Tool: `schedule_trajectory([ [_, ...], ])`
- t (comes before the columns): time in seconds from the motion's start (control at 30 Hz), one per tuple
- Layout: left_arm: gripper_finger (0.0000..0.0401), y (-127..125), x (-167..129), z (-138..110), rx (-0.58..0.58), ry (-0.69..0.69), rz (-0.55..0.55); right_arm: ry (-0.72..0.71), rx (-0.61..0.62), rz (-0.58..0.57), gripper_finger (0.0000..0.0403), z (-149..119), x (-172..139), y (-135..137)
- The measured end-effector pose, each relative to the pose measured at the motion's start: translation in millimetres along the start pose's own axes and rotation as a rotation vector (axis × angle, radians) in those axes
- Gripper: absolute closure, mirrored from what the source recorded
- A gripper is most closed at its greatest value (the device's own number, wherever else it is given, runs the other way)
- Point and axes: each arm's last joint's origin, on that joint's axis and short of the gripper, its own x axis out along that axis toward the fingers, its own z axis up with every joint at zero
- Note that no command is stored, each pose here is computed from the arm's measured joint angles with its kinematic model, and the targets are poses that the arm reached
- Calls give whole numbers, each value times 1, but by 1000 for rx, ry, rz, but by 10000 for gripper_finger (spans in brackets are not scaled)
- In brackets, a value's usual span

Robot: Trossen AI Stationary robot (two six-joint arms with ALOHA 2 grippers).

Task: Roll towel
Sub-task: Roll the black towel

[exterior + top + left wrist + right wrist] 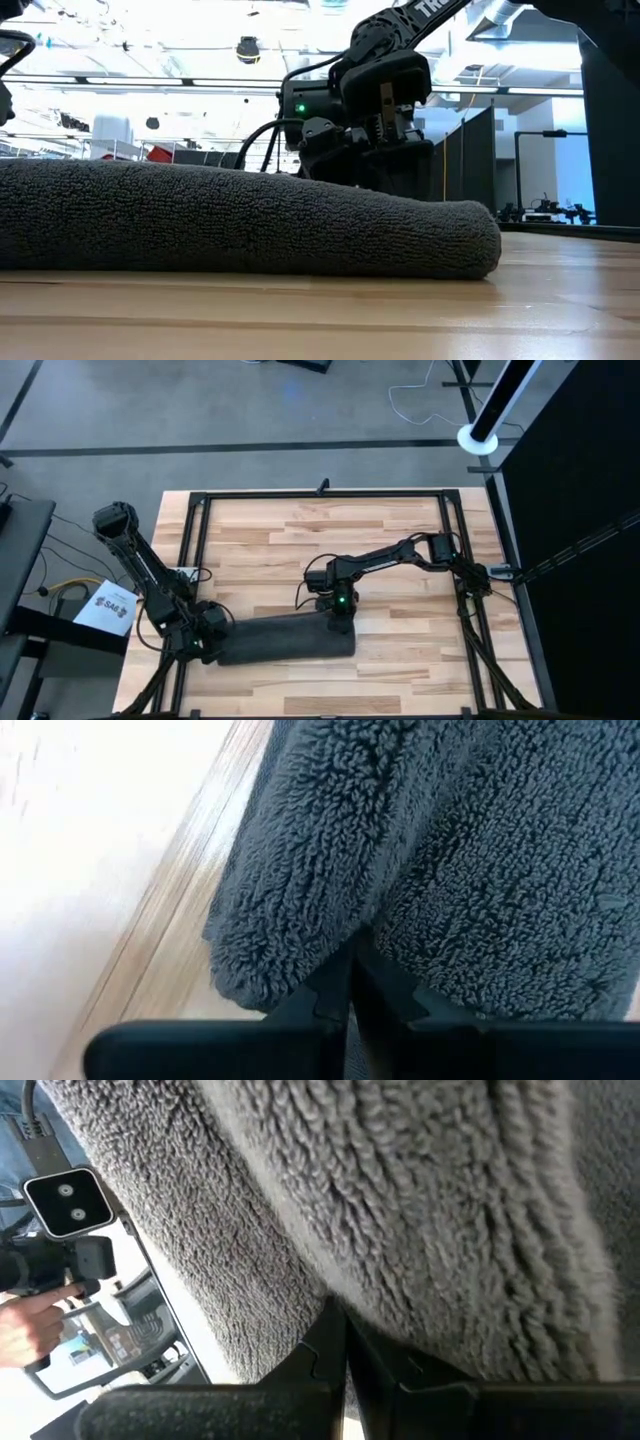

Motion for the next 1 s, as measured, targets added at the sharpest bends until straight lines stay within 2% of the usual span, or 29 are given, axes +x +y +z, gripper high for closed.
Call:
schedule_trajectory([
  [0.17, 401, -4, -11, 4, 5, 48, 42, -61, -16, -100, 403, -4, -18, 5],
  [0.27, 401, -2, -21, 6, 39, 121, 162, -70, 5, -155, 403, -11, -30, 4],
  [0.37, 401, -18, -37, 13, 25, 127, 103, -102, 1, -168, 403, -12, -40, 7],
  [0.43, 401, -15, -43, 14, 55, 140, 163, -117, -5, -179, 403, -16, -46, 11],
  [0.53, 401, -29, -59, 20, 47, 126, 103, -133, -16, -178, 403, -20, -54, 17],
  [0.6, 401, -29, -70, 24, 68, 121, 142, -133, -15, -182, 403, -22, -57, 19],
  [0.73, 401, -47, -90, 32, 65, 77, 40, -125, -1, -185, 394, -25, -59, 21],
  [0.87, 401, -64, -87, 34, 65, -12, -134, -122, 16, -175, 354, -25, -63, 22],
  [1.0, 401, -58, -63, 32, 43, -25, -116, -179, -12, -162, 307, -18, -76, 34],
])
